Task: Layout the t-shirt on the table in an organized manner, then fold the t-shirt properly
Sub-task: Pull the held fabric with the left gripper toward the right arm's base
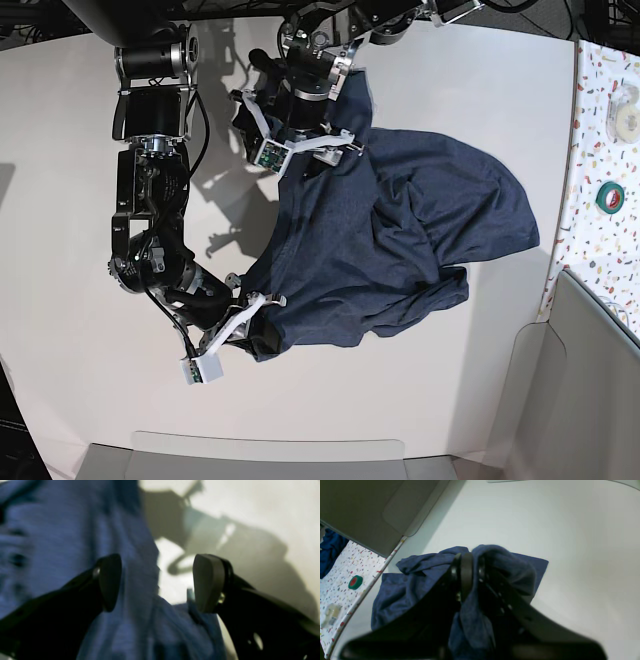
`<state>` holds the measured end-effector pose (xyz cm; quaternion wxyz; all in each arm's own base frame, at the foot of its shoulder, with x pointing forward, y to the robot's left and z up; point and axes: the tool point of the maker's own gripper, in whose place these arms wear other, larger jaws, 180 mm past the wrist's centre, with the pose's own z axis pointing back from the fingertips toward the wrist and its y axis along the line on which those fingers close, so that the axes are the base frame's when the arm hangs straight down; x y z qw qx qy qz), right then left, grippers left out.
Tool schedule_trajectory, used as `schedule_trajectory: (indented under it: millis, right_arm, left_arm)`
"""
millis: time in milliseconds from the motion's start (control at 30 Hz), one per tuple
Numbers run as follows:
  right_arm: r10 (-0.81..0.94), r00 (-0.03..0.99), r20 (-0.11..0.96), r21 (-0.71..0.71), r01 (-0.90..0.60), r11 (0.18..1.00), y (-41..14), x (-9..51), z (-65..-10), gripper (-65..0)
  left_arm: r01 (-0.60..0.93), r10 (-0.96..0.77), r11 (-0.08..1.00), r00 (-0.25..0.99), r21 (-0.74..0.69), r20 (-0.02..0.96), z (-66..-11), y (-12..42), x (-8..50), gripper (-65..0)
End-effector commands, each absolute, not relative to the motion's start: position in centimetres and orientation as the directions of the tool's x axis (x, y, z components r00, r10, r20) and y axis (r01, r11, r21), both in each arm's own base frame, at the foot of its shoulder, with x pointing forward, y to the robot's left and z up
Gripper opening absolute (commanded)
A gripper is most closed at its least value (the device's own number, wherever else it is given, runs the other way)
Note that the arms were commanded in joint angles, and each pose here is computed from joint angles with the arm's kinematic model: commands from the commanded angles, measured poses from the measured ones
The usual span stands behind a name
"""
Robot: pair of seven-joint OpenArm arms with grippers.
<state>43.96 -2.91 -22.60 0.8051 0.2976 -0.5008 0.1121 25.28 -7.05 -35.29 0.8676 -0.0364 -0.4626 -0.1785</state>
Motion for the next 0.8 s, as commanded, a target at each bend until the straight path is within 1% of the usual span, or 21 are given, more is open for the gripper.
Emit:
schedule_trajectory:
  millis: [0,167,367,433,500,567,767]
  right_arm:
    - [-0.141,0.408,0.902,0.352,-0.506,0.787,-2.8,44.6,-20.0,-62.7]
    - [-0.142,0.409,0.902,0.353,-0.505,0.787,-2.8,44.6,-20.1,-62.7]
    - [-0.142,0.409,0.902,0.353,-0.505,0.787,-2.8,44.6,-20.1,-62.7]
    - [-0.142,0.409,0.902,0.353,-0.505,0.787,-2.8,44.6,-20.1,-62.7]
    - [-0.142,0.409,0.902,0.353,-0.505,0.787,-2.8,44.6,-20.1,-62.7]
    - [-0.143,0.407,0.902,0.353,-0.505,0.787,-2.8,44.7,-20.0,-62.7]
    - [-0.144,0.408,0.902,0.354,-0.506,0.786,-2.7,44.7,-20.0,-62.7]
  left_arm:
    - [0.332,-0.261,0.937,0.448,0.112,0.855,-33.6,-7.6,26.6,-21.3]
    - [0.331,-0.288,0.932,0.44,0.144,0.85,-34.1,-7.6,27.6,-21.3]
    - [0.327,-0.329,0.927,0.48,0.182,0.813,-35.5,-7.1,27.9,-21.4]
    - [0.335,-0.365,0.915,0.45,0.225,0.815,-35.3,-7.2,27.8,-21.4]
    - [0.344,-0.428,0.889,0.383,0.303,0.819,-34.9,-7.5,27.6,-21.4]
    - [0.349,-0.48,0.864,0.346,0.364,0.806,-34.9,-7.8,27.2,-21.4]
    - [0.38,-0.598,0.792,0.321,0.479,0.734,-36.9,-8.8,26.1,-21.4]
